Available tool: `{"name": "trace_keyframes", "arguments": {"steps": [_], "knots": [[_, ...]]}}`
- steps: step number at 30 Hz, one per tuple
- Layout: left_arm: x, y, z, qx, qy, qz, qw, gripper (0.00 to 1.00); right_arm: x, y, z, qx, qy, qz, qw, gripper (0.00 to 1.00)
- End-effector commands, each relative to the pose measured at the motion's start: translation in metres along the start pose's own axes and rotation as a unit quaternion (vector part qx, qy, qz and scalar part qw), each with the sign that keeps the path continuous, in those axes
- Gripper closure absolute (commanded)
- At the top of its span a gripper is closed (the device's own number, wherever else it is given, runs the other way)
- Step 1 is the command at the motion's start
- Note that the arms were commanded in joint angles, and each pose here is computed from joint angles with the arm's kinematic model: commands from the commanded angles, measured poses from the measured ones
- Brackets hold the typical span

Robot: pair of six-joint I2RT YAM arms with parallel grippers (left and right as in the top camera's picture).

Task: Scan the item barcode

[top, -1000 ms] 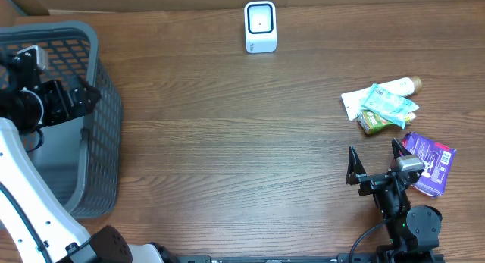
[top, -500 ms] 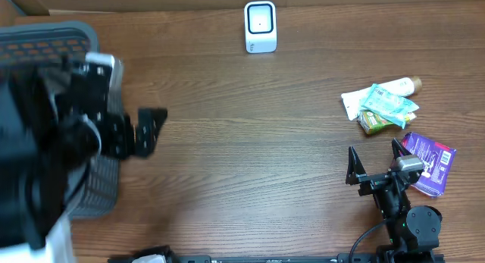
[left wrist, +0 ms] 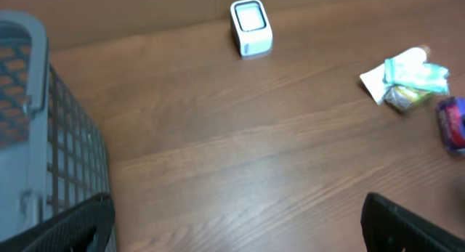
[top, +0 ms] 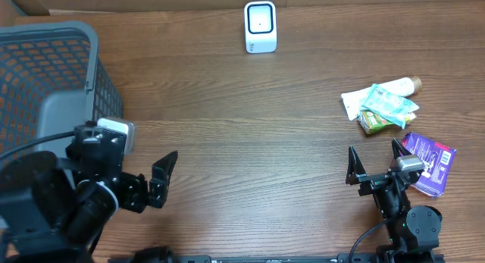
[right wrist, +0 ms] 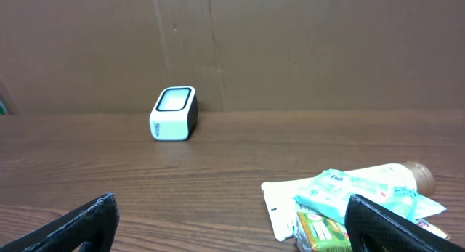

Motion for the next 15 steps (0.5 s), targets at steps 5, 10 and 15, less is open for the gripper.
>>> {"name": "trace_keyframes", "arguments": {"steps": [5,10,15], "knots": [[-0.015,-0.017,-0.025,-0.001,-0.118,-0.097,0.988,0.0,-0.001,-0.002,0.0,-0.005,-0.005,0.002,1.0,0.0],[-0.034,-0.025,-0.045,0.009,-0.191,-0.135,0.972,0.0,-0.001,-0.002,0.0,-0.005,-0.005,0.002,1.0,0.0],[-0.058,-0.029,-0.069,0.015,-0.241,-0.153,0.958,0.0,-0.001,-0.002,0.0,-0.005,-0.005,0.002,1.0,0.0]]}}
Point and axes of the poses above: each gripper's point midway between its finger pads, its own z axis back along the fingers, its own y axis along the line the jaws close on, x = y × z, the point moved 1 cm from there along z, back along the fingers, and after that the axes turned 8 degrees about -z, right-handed, at the moved point
